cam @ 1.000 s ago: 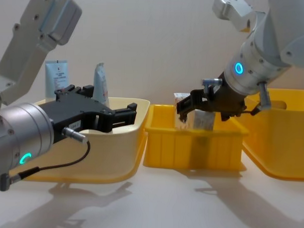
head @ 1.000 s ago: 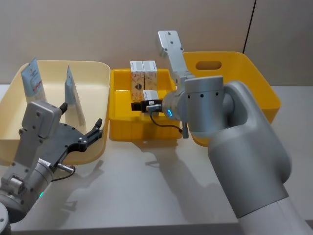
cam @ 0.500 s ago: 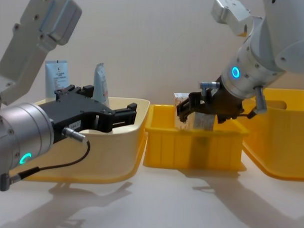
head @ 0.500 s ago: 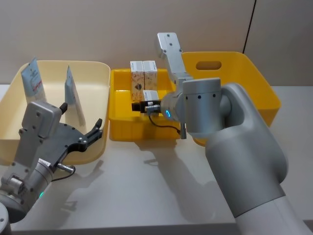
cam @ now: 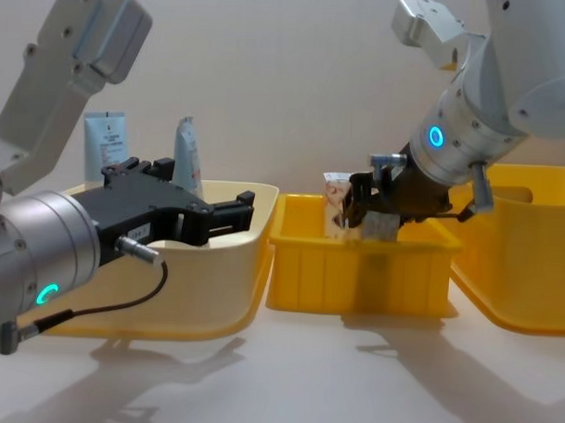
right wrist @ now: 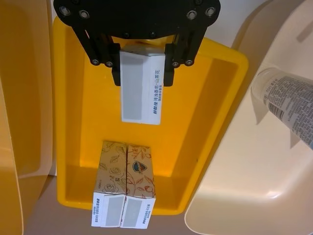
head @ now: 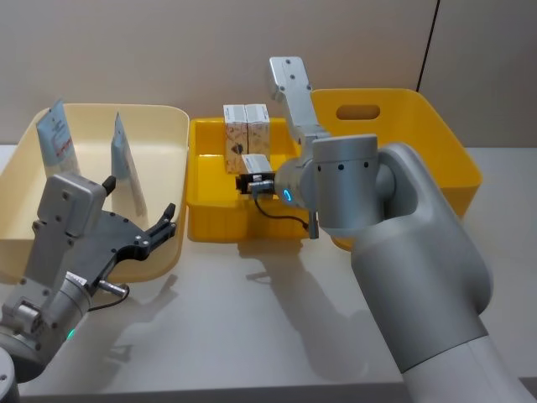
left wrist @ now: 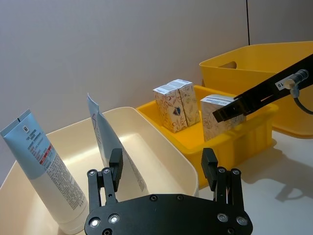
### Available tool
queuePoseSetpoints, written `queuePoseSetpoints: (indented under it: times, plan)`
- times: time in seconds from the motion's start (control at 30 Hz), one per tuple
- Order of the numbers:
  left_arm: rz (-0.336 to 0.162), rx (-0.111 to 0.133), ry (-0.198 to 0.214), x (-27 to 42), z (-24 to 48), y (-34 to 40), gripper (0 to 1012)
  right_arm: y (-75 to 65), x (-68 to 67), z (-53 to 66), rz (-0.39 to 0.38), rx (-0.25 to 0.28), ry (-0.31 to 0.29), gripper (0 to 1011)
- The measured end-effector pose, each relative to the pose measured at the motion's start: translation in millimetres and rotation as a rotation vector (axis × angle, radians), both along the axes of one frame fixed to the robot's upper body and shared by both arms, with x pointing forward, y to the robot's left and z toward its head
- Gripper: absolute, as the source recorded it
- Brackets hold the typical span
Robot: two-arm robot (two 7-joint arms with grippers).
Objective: Bimanual collaborative sorting of washing and personal care products
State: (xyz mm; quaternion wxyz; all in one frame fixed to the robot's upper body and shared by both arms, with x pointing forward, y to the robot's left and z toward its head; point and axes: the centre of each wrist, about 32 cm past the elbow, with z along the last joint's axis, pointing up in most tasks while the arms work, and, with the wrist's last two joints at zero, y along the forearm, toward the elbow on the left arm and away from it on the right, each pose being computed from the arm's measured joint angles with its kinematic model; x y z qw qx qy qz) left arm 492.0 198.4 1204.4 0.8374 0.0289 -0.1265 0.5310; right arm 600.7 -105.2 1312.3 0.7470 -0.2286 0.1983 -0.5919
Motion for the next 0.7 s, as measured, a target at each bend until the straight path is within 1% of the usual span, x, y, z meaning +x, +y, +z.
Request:
queuePoseSetpoints:
  times: [0.03,0.07,0.5,0.57,0.7]
  plan:
    - [0.000,0.000,0.000,0.0,0.0,0.0,1000,0.0,0.0,0.0,0.000,0.000,0.000,482]
    - [0.000,0.000,0.000,0.0,0.0,0.0,1000,0.0,0.1,-0.1,0.000,0.000,0.000,448]
    - [0.000,0.000,0.000,0.0,0.0,0.0,1000,0.2,0.2,0.2,0.001,0.001,-0.003,445]
    - [0.000,0.000,0.000,0.0,0.0,0.0,1000,0.0,-0.3,2.2,0.004,0.001,-0.013,444]
    - [0.000,0.000,0.000,0.0,0.0,0.0,1000,-0.7,-1.7,9.8,0.012,0.004,-0.048,445]
